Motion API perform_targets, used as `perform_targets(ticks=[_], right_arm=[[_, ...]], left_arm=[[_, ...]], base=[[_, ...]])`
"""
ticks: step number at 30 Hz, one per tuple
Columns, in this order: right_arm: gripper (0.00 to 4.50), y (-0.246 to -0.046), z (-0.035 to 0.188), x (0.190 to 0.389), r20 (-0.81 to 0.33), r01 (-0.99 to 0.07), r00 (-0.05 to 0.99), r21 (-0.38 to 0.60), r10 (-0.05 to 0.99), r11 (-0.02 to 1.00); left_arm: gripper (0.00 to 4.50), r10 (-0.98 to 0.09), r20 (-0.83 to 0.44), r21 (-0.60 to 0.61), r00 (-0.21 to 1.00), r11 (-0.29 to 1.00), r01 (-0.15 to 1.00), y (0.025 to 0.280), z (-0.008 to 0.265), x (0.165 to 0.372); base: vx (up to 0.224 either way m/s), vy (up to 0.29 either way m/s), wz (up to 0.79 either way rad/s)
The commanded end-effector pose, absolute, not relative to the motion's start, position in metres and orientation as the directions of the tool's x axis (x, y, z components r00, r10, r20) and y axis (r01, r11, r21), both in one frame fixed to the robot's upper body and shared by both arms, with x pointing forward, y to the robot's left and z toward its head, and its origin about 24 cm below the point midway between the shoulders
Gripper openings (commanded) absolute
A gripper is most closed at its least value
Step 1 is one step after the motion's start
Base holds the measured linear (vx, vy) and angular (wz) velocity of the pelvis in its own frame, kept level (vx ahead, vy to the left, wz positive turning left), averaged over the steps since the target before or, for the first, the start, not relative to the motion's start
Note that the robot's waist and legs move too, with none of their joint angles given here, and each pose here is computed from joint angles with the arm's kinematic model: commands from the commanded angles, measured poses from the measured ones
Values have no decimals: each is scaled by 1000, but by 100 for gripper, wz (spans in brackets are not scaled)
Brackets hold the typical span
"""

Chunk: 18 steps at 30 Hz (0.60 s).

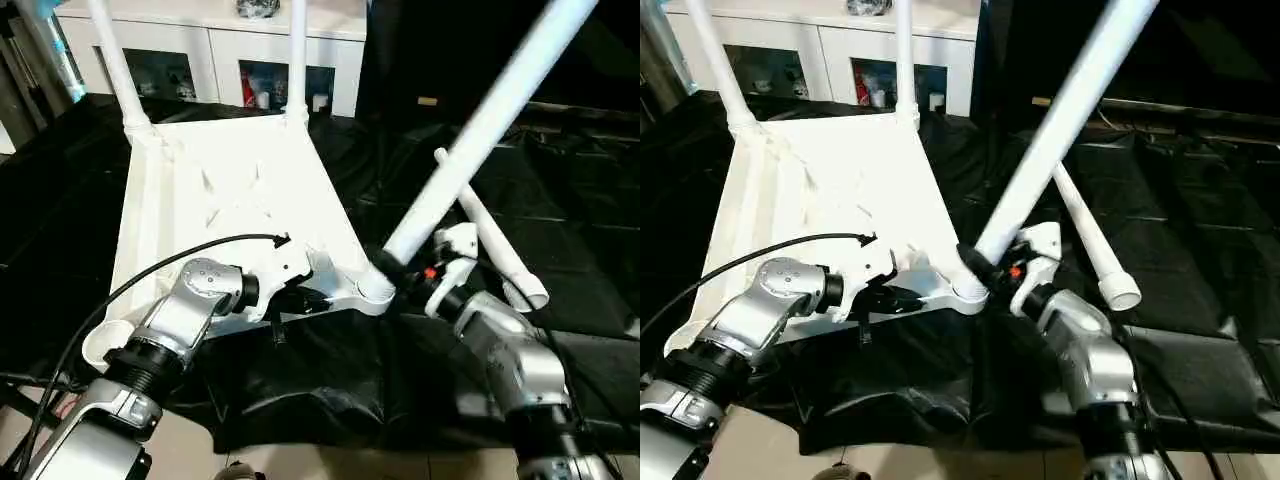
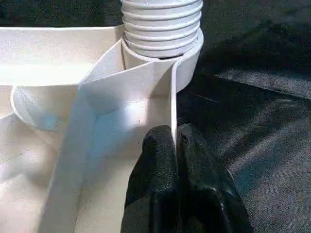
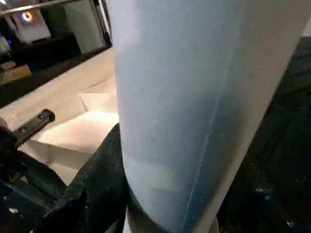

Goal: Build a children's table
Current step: Insert table leg to table base

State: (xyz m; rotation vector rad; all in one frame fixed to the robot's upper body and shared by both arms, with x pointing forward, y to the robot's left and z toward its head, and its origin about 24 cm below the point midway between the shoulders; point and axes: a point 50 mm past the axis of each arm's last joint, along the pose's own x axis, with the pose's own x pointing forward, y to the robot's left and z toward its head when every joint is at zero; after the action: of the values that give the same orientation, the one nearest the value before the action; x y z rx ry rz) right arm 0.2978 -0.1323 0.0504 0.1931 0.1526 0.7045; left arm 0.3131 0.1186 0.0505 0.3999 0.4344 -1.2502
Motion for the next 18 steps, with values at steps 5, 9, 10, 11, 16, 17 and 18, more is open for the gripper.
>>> perform_targets(ticks=[5,9,10,11,16,17,18], right_arm=[[189,-126,21,286,-244,-625,716,192,654,756],[189,-124,19,288,-275,-640,700,170,659,750],[189,-122,18,288,-282,-647,690,171,666,743],[189,-122,18,288,-288,-653,683,171,672,737],[189,-117,17,292,-313,-716,617,156,722,680],[189,-116,18,293,-315,-726,608,153,729,671],[189,-116,18,294,-317,-731,600,154,734,665]], left_arm=[[0,-800,-518,111,303,288,951,119,59,321],[0,-799,-520,111,302,288,951,119,57,320],[0,-799,-520,110,302,288,951,119,57,320],[0,-799,-520,110,302,288,951,119,57,319],[0,-803,-518,107,296,283,953,119,56,318],[0,-803,-517,106,296,282,953,119,56,318],[0,-804,-517,107,296,282,953,119,56,317]], base=[[0,0,0],[0,0,0],[0,0,0],[0,0,0],[0,0,0],[0,0,0],[0,0,0]])
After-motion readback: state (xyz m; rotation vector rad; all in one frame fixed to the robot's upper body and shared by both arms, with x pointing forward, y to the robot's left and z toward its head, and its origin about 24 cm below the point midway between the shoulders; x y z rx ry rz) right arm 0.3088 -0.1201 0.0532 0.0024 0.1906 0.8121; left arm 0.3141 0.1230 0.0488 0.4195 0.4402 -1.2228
